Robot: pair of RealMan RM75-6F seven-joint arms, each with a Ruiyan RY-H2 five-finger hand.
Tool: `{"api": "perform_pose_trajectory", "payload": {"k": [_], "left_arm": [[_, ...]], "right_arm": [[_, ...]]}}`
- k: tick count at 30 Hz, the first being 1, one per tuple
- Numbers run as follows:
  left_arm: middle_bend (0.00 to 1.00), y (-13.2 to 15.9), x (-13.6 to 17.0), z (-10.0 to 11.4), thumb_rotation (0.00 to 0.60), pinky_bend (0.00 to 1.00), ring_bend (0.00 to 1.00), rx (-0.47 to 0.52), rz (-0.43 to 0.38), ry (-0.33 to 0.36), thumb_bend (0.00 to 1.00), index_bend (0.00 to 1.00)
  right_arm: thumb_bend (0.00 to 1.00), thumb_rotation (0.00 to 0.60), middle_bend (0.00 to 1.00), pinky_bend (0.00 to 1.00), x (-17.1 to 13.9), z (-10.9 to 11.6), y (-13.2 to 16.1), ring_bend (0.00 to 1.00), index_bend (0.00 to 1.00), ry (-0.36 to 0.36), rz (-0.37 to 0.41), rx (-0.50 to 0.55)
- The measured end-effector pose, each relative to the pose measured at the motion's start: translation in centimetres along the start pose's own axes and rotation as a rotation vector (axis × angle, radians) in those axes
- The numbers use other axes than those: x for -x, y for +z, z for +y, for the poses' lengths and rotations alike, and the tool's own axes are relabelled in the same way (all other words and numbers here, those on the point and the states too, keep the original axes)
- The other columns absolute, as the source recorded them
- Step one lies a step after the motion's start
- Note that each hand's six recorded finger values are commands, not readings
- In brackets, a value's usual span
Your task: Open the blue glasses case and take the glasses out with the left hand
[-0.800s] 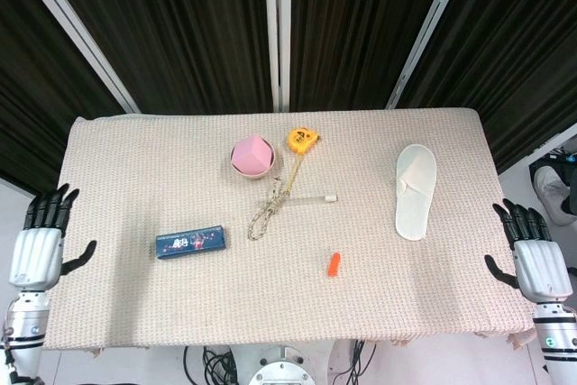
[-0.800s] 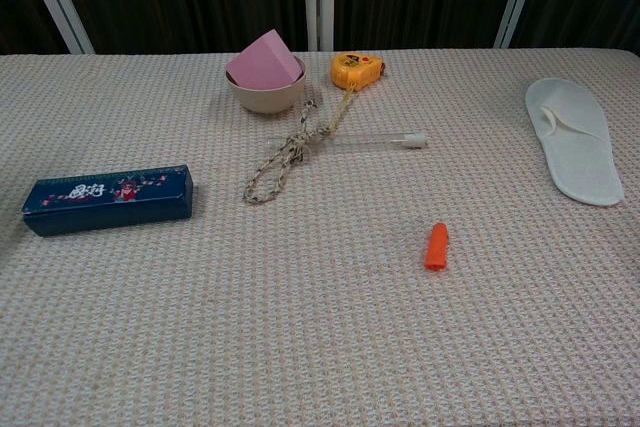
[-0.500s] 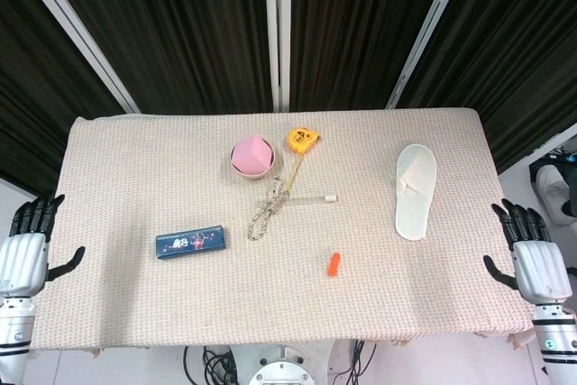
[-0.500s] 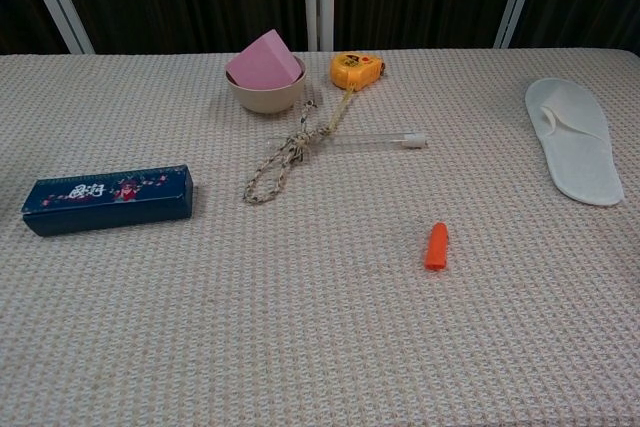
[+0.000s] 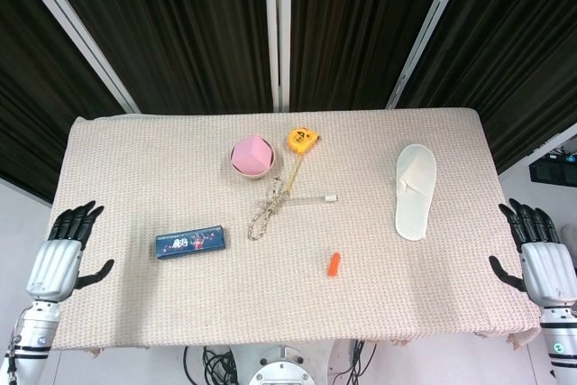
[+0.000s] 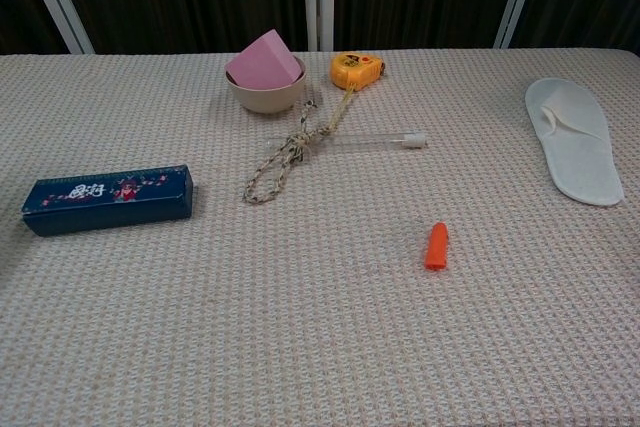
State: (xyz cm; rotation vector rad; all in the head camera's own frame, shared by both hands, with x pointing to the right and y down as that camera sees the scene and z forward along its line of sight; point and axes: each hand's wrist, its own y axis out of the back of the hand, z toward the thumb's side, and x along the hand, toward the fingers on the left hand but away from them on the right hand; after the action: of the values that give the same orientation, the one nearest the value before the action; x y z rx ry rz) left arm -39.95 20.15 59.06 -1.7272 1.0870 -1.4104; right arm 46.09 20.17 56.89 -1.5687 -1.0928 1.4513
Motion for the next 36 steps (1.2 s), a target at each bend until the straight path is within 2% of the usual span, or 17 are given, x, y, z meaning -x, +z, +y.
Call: {"api": "perform_pose_trajectory", "payload": {"k": [7,14,17,27,36], "left_arm": [[0.04,2.7,-2.0,-2.6,0.600,0.05,0.00,0.026,-0.070,-0.068,0.25,0.06],[0.10,5.3,-4.6,-7.5,0.600,0.07,0.00,0.048,-0.133,-0.197,0.26,0.07],[0.14,5.8,-5.6,-8.7,0.600,0.09,0.00,0.060,-0.130,-0.215,0.29,0.08],[0.19,5.1,-6.8,-10.4,0.600,0.10,0.00,0.085,-0.080,-0.258,0.31,0.08],[0.19,5.1,-6.7,-10.2,0.600,0.10,0.00,0.095,-0.082,-0.257,0.31,0.08]], "right_arm": [[0.24,0.600,0.00,0.00,0.5,0.0,0.0,0.00,0.00,0.007,0.003,-0.006],[0.24,0.600,0.00,0.00,0.5,0.0,-0.5,0.00,0.00,0.010,-0.013,0.004],[0.24,0.600,0.00,0.00,0.6,-0.1,-0.8,0.00,0.00,0.017,-0.019,0.002],[0.24,0.600,0.00,0.00,0.8,-0.1,-0.9,0.00,0.00,0.017,-0.020,0.005],[0.24,0.600,0.00,0.00,0.9,-0.2,-0.7,0.00,0.00,0.026,-0.009,0.000]]}}
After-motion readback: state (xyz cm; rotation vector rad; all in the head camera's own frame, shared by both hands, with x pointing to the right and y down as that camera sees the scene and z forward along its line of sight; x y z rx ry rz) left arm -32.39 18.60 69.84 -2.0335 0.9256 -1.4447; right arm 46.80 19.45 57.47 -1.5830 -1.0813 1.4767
